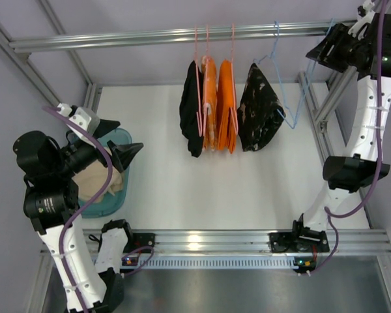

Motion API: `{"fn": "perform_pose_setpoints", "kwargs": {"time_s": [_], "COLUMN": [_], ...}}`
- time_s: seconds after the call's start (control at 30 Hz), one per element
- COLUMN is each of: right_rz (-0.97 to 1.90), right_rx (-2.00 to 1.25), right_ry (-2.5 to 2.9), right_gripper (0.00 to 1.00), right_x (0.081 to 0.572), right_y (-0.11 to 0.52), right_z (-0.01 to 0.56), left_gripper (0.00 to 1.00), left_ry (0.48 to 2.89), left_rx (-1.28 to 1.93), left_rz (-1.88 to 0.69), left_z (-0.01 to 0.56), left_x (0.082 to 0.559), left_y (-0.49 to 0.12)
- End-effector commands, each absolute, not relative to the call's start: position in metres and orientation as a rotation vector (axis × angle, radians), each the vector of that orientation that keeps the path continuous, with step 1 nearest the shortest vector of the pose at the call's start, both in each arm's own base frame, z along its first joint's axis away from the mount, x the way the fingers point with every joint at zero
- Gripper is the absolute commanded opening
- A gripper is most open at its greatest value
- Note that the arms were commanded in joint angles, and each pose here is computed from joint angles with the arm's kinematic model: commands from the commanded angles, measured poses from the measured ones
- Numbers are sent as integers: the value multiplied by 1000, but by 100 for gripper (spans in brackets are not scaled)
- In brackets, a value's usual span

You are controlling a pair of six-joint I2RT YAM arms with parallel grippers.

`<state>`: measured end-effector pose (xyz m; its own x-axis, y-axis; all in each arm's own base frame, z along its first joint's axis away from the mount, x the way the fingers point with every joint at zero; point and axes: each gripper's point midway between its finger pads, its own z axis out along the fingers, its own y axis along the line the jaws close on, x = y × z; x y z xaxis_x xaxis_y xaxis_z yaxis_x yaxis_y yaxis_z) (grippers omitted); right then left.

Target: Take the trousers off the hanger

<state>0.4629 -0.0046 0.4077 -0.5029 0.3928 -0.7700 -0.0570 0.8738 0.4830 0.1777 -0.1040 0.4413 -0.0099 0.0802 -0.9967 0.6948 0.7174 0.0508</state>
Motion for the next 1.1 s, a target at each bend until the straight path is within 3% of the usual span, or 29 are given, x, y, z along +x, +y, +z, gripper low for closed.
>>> {"fn": "perform_pose_setpoints", "kwargs": {"time_s": [0.0,0.3,0.53,0.63,0.77,0.87,0.9,1.07], "right_rz": [525,281,132,154,209,271,299,370], "right_rx": [233,228,202,125,-8,-148,-170,-197], "right_ry": [2001,1980,1951,1907,1819,1710,1688,1654], "right_gripper": [58,55,49,37,35,22,13,2], "right_x": [439,395,396,400,385,366,361,365], "right_y": [-1,-25,-45,-38,-18,5,11,35], "right_z": [427,437,438,449,479,504,508,508], "left_gripper": [97,97,97,97,97,97,97,96], "left_ry": [1515,1539,1548,1547,1543,1545,1547,1555], "left_rx": [654,609,593,597,603,604,602,593], "left_rz": [-545,-554,-550,-549,-544,-553,-554,-563], "left_z": [444,439,437,435,432,429,429,429], "left_x": [175,175,175,174,171,170,171,172], "left_y": [-105,-103,-102,-102,-103,-104,-104,-103]}}
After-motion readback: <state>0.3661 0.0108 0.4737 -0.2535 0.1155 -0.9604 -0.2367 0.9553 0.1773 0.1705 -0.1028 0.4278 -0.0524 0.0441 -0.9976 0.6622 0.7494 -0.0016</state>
